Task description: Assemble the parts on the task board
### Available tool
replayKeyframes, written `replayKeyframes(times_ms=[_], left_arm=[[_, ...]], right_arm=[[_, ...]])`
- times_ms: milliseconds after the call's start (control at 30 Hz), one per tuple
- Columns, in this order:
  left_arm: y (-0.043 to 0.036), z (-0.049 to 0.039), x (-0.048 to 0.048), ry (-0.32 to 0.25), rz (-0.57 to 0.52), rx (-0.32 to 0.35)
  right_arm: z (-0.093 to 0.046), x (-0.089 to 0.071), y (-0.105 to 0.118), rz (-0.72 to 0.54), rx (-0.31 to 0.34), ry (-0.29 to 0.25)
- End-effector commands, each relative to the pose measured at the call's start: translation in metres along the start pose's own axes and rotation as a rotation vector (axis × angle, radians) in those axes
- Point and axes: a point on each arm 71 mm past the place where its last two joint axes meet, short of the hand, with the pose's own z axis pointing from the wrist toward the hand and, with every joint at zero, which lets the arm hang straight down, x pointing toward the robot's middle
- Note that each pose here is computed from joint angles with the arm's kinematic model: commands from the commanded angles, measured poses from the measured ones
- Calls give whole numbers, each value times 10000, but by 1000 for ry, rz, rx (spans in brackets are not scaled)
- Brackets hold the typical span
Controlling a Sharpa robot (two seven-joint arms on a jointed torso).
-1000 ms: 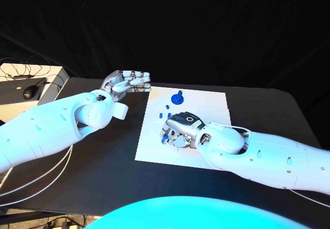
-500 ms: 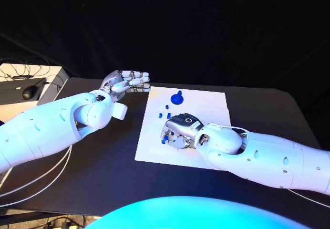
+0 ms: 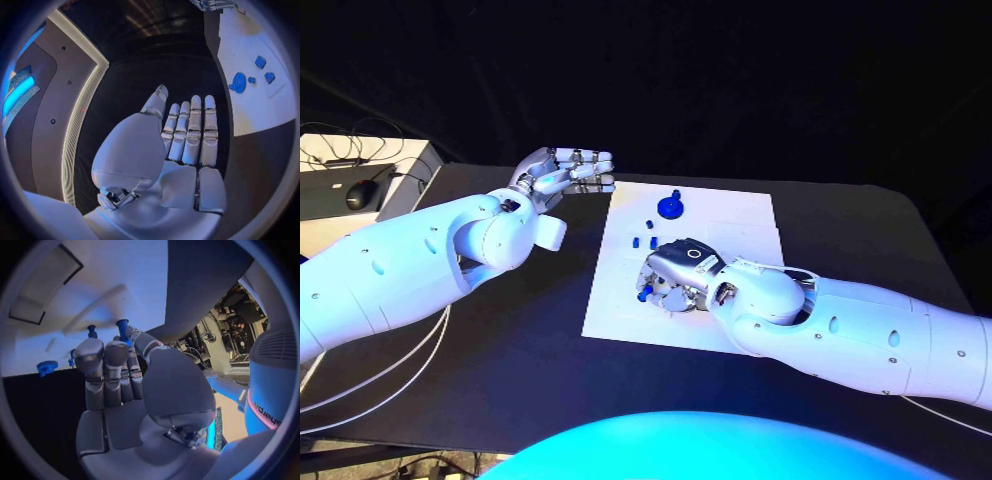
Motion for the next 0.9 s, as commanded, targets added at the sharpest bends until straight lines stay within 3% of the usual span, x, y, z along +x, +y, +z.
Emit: replayKeyframes(times_ms=[33, 900], left_arm=[[-8, 3, 22, 17, -5, 7], [-7, 1, 18, 14, -4, 4]], right_arm=[[-1, 19, 1, -17, -2, 14], [2, -15, 10, 36, -33, -59]])
